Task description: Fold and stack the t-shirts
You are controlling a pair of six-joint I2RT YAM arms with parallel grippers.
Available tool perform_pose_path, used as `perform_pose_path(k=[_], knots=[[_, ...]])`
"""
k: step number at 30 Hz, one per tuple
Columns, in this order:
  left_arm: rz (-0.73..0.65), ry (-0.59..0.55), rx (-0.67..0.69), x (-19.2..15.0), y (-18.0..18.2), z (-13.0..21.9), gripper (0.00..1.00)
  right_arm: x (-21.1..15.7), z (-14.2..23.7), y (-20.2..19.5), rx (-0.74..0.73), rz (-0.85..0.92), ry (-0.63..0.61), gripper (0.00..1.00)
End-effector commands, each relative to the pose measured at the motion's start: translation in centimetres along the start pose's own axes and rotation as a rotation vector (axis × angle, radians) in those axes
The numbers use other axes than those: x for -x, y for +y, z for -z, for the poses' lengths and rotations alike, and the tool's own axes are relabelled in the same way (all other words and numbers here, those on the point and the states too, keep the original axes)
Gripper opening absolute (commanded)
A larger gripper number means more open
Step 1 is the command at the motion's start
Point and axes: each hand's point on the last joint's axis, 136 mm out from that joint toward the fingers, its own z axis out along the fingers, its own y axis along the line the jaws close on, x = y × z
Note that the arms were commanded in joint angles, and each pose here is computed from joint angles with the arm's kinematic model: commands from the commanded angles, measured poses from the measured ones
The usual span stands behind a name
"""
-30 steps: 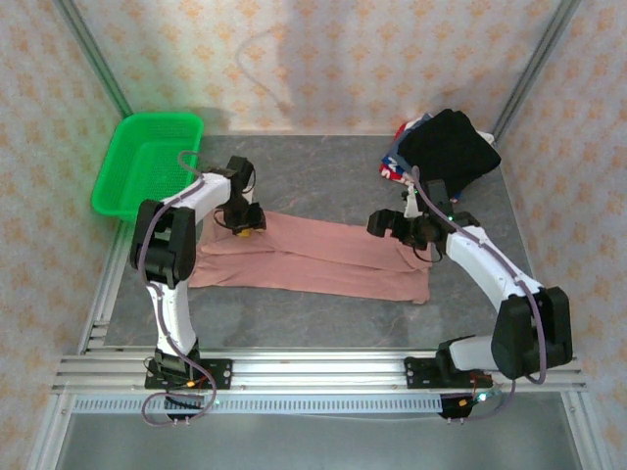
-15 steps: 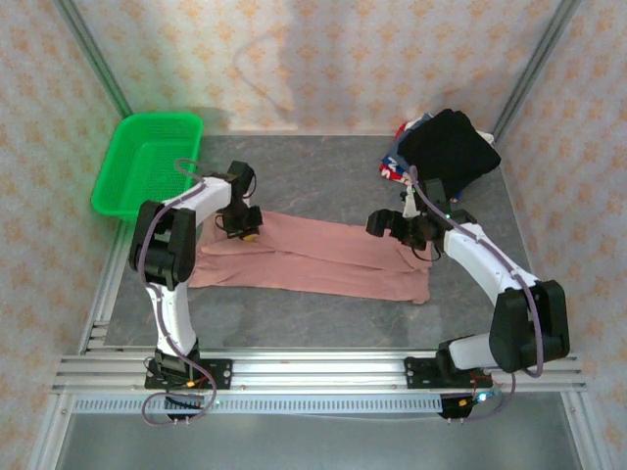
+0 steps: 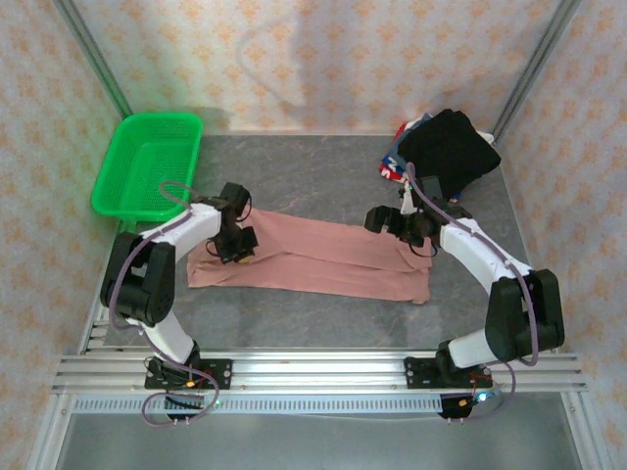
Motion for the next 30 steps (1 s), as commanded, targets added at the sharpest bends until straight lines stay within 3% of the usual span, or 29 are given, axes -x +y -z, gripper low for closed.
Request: perform_pose_path(k=[1,3,7,11,14,18,23,30], knots=[[0.062,-0.030,0.013,-1.3,0.7,0.2,0.03,1.7,0.2,0.4,-0.006,0.000,-0.050,0.99],[0.076,-0.012,-0.016,-2.8,0.7,0.1,0.10,1.8,0.2,0.0,-0.032,-0.006,-0.050,0.99],[0.071,0.012,-0.121,-5.3,-1.1,1.3,0.35,1.9,-0.3,-1.8,-0.138,-0.040,-0.029,0.99],[0.028,-0.078,-0.206,-4.0,-2.9,5.4,0.58,2.3,-1.2,-3.8,-0.258,-0.099,-0.006,0.99],[0.028,-0.174,-0.238,-0.7,-4.4,8.3,0.60,3.1,-2.5,-3.8,-0.273,-0.135,0.016,0.99],[0.088,-0.254,-0.210,4.8,-5.0,8.3,0.56,3.5,-4.2,-4.5,-0.308,-0.198,0.056,1.00],[0.134,-0.263,-0.093,7.8,-3.4,3.5,0.51,1.2,-5.4,-6.0,-0.345,-0.248,0.113,0.99],[0.171,-0.260,0.032,8.1,0.4,-0.5,0.49,0.0,-4.0,-7.2,-0.399,-0.221,0.089,0.96]])
